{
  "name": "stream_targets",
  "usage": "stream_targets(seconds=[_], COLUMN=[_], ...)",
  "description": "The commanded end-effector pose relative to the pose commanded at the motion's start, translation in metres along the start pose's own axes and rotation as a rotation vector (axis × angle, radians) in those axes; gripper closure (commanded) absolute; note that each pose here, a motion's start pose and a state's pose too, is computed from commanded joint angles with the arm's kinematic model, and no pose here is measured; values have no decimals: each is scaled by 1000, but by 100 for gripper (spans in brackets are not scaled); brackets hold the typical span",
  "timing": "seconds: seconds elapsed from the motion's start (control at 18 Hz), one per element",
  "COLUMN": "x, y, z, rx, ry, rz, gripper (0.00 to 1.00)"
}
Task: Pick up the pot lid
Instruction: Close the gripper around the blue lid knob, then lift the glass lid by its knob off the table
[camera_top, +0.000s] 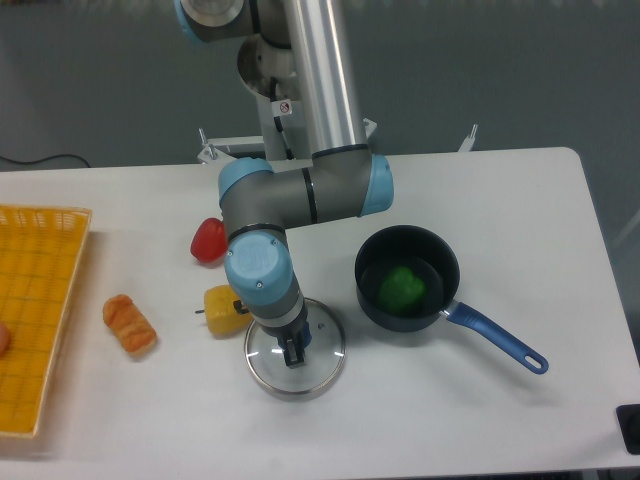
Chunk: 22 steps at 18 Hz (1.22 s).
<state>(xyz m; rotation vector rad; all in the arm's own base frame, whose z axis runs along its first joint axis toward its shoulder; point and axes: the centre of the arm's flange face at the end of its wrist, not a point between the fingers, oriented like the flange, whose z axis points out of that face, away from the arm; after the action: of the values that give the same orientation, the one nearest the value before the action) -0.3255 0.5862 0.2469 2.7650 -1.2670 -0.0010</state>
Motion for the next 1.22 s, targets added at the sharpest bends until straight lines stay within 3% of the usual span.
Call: stream_targets(seconds=[0.72, 1.22], x=[7, 8], y=[7, 29], z=[-48, -61], rx=[42, 89], ry=[-3, -17], rz=[-8, -31], gripper=[47, 47])
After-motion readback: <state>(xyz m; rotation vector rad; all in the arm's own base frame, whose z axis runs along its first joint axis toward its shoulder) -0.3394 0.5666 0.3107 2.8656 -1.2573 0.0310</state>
